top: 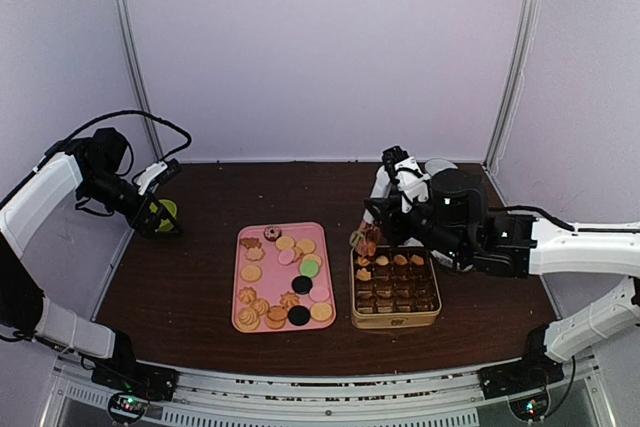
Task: Pack the cookies
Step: Place the fake cookies in the empty pocket of the box.
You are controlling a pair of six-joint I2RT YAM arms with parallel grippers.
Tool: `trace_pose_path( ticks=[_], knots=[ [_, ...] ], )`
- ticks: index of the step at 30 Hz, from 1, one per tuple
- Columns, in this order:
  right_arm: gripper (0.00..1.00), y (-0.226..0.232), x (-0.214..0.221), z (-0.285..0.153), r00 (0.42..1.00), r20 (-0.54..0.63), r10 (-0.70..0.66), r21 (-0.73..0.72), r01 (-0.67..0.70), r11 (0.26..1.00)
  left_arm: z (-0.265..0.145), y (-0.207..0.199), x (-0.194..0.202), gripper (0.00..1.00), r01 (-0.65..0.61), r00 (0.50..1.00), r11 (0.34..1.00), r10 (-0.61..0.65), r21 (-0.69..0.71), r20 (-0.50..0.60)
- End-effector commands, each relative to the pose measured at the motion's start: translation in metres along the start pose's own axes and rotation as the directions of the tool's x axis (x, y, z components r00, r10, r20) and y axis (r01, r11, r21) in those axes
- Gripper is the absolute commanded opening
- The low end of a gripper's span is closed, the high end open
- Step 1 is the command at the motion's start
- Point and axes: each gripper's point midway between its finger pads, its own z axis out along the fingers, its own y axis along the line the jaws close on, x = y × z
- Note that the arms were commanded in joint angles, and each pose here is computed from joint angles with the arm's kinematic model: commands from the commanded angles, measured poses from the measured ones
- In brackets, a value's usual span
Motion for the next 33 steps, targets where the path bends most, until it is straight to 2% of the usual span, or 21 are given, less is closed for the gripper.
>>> trace_pose_path(
  ticks=[1, 13, 33],
  knots=[
    [0.21, -0.023, 0.006, -0.015, 1.0, 0.004, 0.013, 0.07, -0.014, 0.997, -0.004, 0.001, -0.008, 0.98, -0.023, 0.999, 1.0, 0.023, -0.003, 0.038],
    [0.23, -0.027, 0.027, -0.025, 0.998, -0.03, 0.046, 0.065, -0.044, 0.997, -0.002, 0.0, -0.007, 0.98, -0.017, 0.999, 1.0, 0.017, 0.007, 0.036],
    [0.4, -0.022, 0.029, -0.026, 0.997, -0.045, 0.061, 0.032, -0.059, 0.998, -0.004, -0.002, -0.009, 0.98, -0.025, 0.999, 1.0, 0.024, 0.017, 0.039]
  ],
)
